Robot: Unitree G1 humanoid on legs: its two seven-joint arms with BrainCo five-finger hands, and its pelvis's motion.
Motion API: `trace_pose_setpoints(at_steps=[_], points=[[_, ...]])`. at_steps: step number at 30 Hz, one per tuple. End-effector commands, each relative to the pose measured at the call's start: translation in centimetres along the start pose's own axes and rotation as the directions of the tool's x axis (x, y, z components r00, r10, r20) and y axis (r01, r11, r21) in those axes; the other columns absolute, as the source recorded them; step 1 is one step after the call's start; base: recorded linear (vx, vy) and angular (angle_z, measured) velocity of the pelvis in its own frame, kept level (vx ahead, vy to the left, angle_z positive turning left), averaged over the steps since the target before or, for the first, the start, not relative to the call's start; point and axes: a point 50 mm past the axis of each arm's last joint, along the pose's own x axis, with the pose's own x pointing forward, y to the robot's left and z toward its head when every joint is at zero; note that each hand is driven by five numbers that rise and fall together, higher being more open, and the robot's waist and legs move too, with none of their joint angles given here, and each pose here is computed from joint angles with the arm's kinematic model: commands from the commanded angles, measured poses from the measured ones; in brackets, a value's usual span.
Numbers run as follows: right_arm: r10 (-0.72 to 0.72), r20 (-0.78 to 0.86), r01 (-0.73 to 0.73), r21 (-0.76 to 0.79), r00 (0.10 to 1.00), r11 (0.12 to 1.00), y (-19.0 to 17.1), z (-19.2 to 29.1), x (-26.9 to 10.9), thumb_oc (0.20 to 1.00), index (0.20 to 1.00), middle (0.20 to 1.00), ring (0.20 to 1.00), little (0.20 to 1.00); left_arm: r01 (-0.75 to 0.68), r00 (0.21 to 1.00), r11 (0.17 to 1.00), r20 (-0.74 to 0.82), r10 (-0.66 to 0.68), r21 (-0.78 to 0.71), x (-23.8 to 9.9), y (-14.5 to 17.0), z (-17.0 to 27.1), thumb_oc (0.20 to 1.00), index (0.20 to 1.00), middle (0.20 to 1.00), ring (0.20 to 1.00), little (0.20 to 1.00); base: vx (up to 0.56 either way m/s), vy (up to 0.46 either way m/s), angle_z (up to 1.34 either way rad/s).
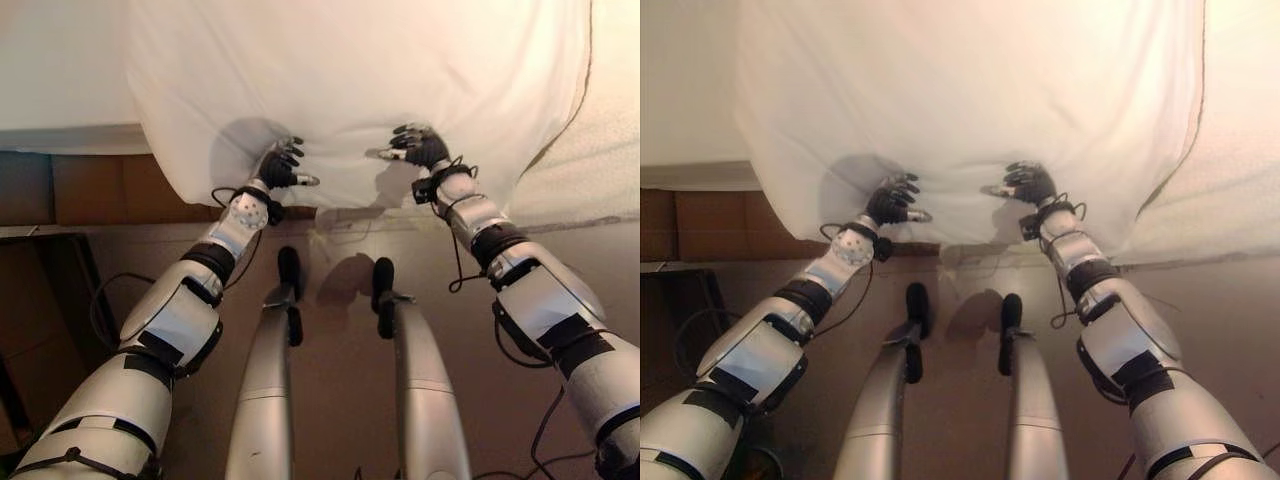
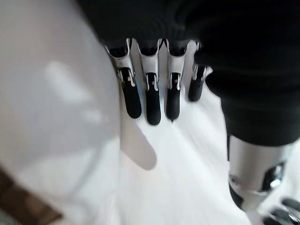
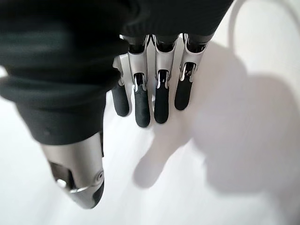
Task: Make the bed
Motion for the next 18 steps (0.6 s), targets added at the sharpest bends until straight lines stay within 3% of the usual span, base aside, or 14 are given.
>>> trace_pose_setpoints(at_steps=[1,8,12,13,18], points=[[-0.232,0.049,0.234,-0.061,0.972,0.970,-5.8,1.4,0.4,1.000,1.000,1.000,1.000,1.000,-0.199,0.979,0.979,-0.040,0.201,0.044,0.5,4.5,-0.4,1.000,1.000,1.000,1.000,1.000,0.00,0.000,0.00],[-0.384,-0.059,0.362,-0.228,0.921,0.904,-11.0,-2.5,-1.4,1.000,1.000,1.000,1.000,1.000,-0.319,0.930,0.941,-0.156,0.334,0.115,-1.5,8.1,-4.4,1.000,1.000,1.000,1.000,1.000,0.04,-0.010,0.02],[-0.384,-0.059,0.362,-0.228,0.921,0.904,-11.0,-2.5,-1.4,1.000,1.000,1.000,1.000,1.000,-0.319,0.930,0.941,-0.156,0.334,0.115,-1.5,8.1,-4.4,1.000,1.000,1.000,1.000,1.000,0.03,-0.017,-0.02],[-0.475,-0.159,0.429,-0.254,0.866,0.867,-14.4,-6.1,-3.8,1.000,1.000,1.000,1.000,1.000,-0.350,0.889,0.917,-0.241,0.389,0.190,-4.0,10.4,-7.9,1.000,1.000,1.000,1.000,1.000,0.12,-0.078,0.00],[-0.522,-0.254,0.449,-0.293,0.814,0.844,-16.4,-10.2,-6.7,1.000,1.000,1.000,1.000,1.000,-0.345,0.846,0.909,-0.342,0.409,0.232,-7.2,11.0,-11.6,1.000,1.000,1.000,1.000,1.000,0.10,-0.055,0.04]])
